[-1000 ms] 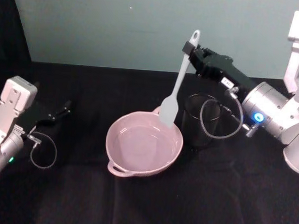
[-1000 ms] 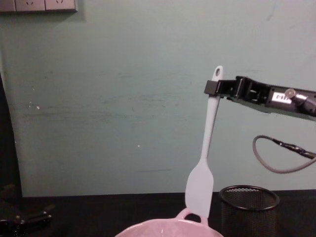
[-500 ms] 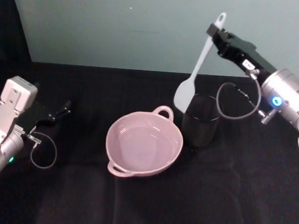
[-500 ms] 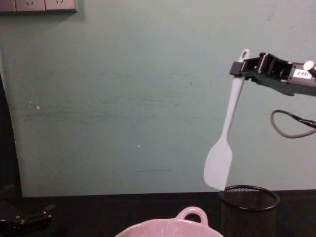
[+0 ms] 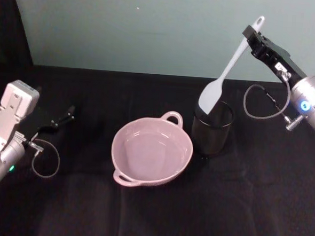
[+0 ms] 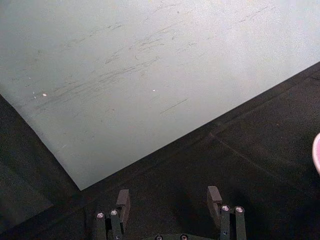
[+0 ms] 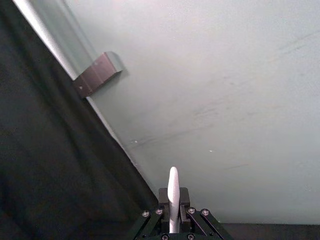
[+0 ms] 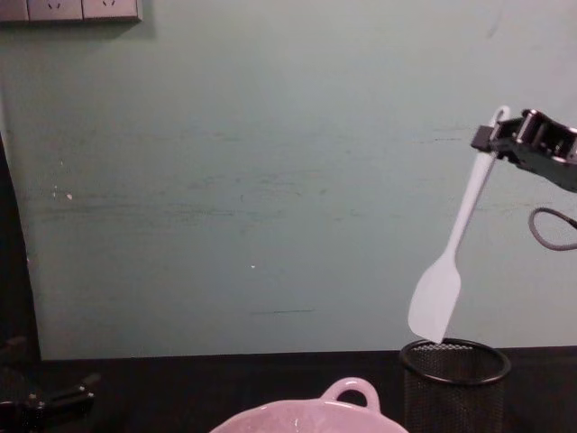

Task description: Use the one hand to pick up the spoon and stir the clear water in the bowl.

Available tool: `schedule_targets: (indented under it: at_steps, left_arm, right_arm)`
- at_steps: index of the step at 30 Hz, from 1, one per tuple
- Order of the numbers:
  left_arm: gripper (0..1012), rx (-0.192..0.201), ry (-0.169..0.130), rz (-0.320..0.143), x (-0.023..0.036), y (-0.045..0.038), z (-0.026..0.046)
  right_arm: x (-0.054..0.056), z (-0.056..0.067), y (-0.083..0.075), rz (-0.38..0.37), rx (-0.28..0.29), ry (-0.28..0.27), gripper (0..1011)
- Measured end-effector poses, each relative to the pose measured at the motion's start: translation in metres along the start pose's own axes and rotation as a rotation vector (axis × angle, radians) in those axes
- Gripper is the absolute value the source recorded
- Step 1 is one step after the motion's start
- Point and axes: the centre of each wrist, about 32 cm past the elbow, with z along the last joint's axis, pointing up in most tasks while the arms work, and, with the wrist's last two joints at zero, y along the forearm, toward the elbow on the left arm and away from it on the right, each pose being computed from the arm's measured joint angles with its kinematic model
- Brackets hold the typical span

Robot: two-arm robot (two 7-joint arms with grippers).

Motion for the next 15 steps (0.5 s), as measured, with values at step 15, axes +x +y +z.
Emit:
schedule_targets:
  at_steps: [15]
  left_arm:
    - [1011,0.0,0.0,0.0,0.0,0.0,0.0]
  right_arm:
    - [0.022,-0.012,-0.006,-0.069,-0.008,0.037,114]
